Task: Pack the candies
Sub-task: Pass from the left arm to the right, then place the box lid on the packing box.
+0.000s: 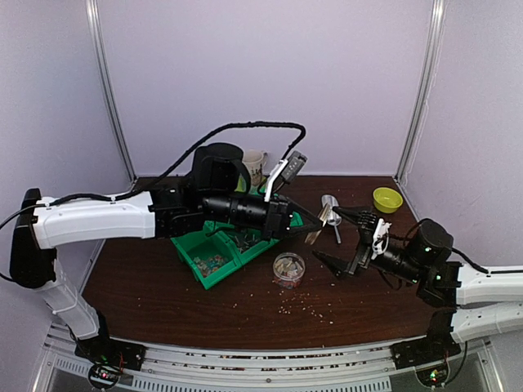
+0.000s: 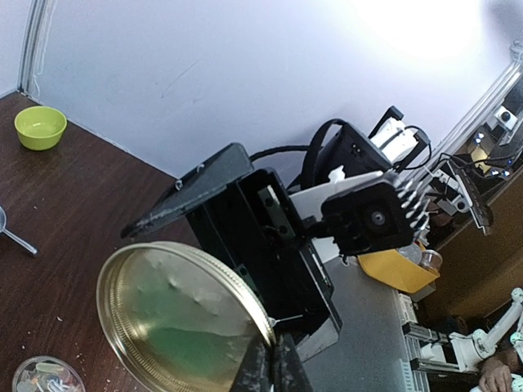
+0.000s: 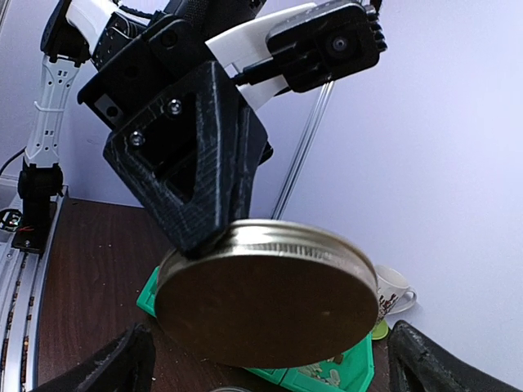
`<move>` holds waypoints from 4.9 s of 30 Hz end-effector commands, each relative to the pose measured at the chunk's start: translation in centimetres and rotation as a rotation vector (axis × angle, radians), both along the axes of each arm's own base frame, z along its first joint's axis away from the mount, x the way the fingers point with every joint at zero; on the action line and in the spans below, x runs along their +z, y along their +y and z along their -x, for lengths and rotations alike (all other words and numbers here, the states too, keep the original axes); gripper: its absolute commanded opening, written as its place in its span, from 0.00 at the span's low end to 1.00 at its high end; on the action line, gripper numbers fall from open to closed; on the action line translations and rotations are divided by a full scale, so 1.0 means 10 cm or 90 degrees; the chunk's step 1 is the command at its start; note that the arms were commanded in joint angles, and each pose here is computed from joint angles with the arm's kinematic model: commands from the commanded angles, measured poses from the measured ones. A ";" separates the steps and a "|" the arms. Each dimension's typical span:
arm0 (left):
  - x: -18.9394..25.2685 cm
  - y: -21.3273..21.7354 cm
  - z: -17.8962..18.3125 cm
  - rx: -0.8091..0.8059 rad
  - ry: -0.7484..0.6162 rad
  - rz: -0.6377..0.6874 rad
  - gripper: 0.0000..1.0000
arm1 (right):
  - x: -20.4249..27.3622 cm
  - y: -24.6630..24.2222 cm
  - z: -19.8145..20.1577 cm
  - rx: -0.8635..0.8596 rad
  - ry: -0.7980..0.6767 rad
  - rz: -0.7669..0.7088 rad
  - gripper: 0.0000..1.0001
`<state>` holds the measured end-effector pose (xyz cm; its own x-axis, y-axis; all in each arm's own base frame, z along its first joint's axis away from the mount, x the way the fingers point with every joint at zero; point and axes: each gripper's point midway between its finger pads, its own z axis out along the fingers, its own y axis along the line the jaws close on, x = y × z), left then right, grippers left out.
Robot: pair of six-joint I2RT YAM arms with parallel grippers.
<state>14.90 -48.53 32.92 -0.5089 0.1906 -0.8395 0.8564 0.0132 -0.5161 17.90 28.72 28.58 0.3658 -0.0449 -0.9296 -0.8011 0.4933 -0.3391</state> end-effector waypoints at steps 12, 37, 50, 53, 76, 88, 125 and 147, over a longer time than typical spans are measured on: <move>0.04 -0.01 0.04 -0.022 0.013 0.041 0.00 | 0.11 0.06 -0.02 0.005 0.007 -0.023 0.99; -0.03 0.02 0.01 -0.012 0.021 0.034 0.00 | 0.14 0.08 -0.05 0.004 0.023 -0.037 0.92; -0.10 0.09 -0.11 0.020 0.034 0.028 0.24 | 0.06 0.08 -0.09 -0.010 0.041 -0.007 0.89; -0.10 0.13 -0.13 0.028 0.032 0.029 0.38 | 0.03 0.07 -0.12 -0.019 0.054 0.002 0.88; -0.90 1.43 -0.82 0.385 0.003 -0.156 0.91 | -0.37 0.08 -0.34 -0.108 0.295 0.255 0.87; -1.09 1.75 -0.81 0.448 0.021 -0.191 0.92 | -0.88 0.30 -0.38 -0.076 0.381 0.437 0.89; -1.25 2.18 -0.67 0.511 0.046 -0.198 0.93 | -1.79 0.41 -0.84 -0.027 0.614 0.787 0.90; -1.37 2.12 -0.66 0.503 0.070 -0.192 0.93 | -1.91 0.54 -0.88 -0.031 0.614 0.825 0.90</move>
